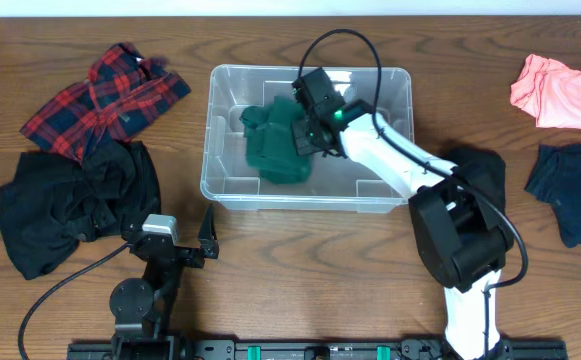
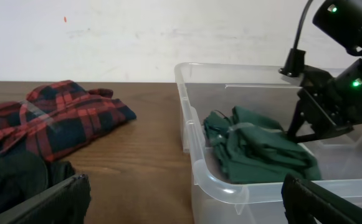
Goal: Pack container
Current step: 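Press and adjust the green garment flat with the right gripper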
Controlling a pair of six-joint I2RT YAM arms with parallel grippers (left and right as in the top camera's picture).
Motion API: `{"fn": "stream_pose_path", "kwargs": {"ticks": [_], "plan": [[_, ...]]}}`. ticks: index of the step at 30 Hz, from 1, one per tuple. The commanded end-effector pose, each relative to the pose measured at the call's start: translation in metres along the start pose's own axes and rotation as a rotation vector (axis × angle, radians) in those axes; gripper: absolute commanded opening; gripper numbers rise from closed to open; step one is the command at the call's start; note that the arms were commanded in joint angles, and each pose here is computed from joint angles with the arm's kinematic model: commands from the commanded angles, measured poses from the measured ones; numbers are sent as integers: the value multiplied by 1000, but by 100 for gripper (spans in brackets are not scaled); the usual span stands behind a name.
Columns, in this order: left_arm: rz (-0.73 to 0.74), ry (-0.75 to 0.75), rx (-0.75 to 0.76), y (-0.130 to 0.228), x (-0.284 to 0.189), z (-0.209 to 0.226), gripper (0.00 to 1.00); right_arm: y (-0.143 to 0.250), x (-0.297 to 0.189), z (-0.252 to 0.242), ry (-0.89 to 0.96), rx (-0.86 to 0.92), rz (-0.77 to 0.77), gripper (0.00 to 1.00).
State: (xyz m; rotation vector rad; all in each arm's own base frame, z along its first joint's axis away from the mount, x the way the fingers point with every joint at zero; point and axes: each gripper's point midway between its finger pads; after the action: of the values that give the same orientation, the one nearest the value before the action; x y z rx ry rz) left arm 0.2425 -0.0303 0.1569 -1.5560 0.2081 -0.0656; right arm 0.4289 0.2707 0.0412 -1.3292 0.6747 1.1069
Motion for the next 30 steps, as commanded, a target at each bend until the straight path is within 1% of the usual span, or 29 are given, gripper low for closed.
{"fn": "stream_pose_path", "kwargs": {"ticks": [1, 6, 9, 15, 20, 23, 30], "plan": [[51, 10, -10, 17, 1, -2, 98, 4, 3, 19, -48, -1, 4, 1], [51, 10, -10, 17, 1, -2, 98, 0, 3, 21, -54, 1, -12, 2], [51, 10, -10, 17, 1, -2, 98, -7, 2, 15, -53, 14, -27, 6], [51, 10, -10, 17, 1, -2, 98, -18, -6, 5, -71, 28, -31, 5], [51, 10, -10, 17, 1, -2, 98, -20, -16, -11, -23, 52, -19, 6], [51, 10, -10, 17, 1, -2, 98, -19, -15, -21, 5, 63, -13, 6], [51, 10, -10, 17, 1, -2, 98, -17, -5, -26, 29, 63, -8, 6]]}}
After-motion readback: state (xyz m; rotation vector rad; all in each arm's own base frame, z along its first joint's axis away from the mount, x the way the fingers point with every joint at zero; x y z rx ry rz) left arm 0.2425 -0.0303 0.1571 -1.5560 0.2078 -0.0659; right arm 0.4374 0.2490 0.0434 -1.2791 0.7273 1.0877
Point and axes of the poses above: each gripper's point midway between its finger pads, its own x axis out along the fingers, its own z axis along the line the jaws close on, y = z × x, and after that the axes turned 5 degrees about x, right-handed
